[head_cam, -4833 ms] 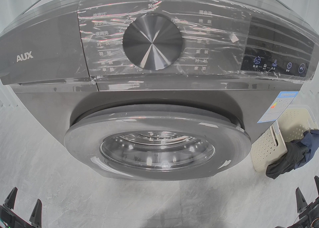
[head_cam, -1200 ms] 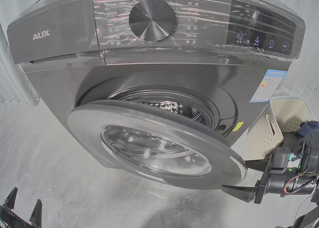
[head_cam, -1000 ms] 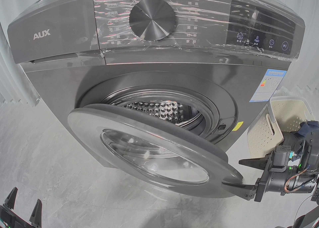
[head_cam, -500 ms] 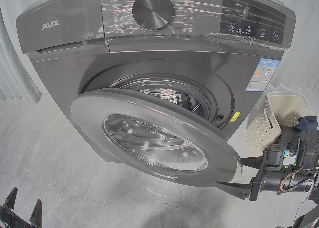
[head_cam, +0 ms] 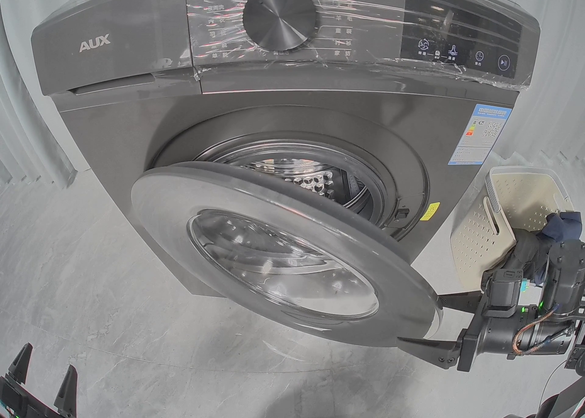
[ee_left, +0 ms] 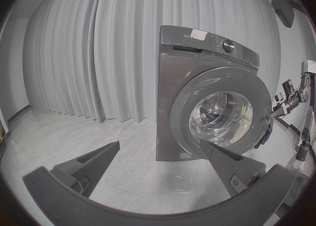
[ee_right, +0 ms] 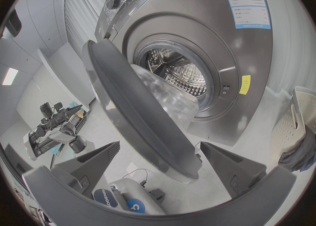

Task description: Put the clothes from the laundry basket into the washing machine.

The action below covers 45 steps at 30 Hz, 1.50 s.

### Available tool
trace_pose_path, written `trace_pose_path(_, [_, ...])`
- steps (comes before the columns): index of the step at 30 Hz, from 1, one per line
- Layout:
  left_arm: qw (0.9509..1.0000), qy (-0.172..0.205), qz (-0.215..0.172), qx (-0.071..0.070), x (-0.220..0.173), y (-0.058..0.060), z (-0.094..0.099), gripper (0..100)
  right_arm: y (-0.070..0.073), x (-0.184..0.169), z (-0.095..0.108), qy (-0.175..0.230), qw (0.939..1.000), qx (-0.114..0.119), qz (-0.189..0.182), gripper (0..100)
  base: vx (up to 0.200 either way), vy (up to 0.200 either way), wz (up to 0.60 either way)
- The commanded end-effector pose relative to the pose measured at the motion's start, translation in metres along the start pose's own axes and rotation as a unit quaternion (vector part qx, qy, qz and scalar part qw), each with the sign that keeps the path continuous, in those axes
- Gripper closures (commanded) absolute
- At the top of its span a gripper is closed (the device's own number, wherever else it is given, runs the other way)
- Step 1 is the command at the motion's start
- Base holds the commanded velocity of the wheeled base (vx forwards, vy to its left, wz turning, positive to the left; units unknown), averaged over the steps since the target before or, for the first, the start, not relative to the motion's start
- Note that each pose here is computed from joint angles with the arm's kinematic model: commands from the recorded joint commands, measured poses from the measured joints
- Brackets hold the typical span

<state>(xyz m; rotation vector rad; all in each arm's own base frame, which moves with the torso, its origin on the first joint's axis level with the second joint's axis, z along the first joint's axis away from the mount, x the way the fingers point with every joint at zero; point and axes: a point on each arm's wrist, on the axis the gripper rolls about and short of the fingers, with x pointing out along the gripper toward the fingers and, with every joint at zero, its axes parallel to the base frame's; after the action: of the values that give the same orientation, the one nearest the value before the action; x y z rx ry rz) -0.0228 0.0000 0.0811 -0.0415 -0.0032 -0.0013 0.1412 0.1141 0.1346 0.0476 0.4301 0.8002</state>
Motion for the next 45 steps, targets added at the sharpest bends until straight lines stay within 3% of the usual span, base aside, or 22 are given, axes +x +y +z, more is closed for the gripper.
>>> trace_pose_path(1, [1.0000,0.001,0.000,0.000,0.000,0.000,-0.005,0,-0.004,0.004,0.010,-0.014,0.9999,0.000,-0.009,0,-0.200,0.000,0.00])
trace_pose_path(13, [1.0000,0.001,0.000,-0.001,0.000,0.000,-0.005,0,0.004,0.005,0.003,0.001,0.9999,-0.006,0.014,0,-0.033,0.000,0.00])
trace_pose_path(22, [1.0000,0.001,0.000,0.000,0.000,0.000,-0.005,0,0.001,0.004,0.002,0.001,1.0000,-0.003,0.005,0,-0.022,0.000,0.00])
trace_pose_path(32, [1.0000,0.002,0.000,-0.001,0.000,0.000,-0.005,0,-0.005,0.026,0.004,0.001,1.0000,-0.002,0.000,0,-0.100,0.000,0.00])
trace_pose_path(39, [1.0000,0.002,0.000,-0.001,0.000,0.000,-0.005,0,0.010,0.027,-0.001,-0.006,0.9993,-0.013,0.034,0,0.000,0.000,0.00])
trace_pose_path(45, [1.0000,0.001,0.000,-0.001,0.000,0.000,-0.005,0,0.009,0.020,-0.001,-0.014,0.9993,-0.012,0.032,0,0.000,0.000,0.00])
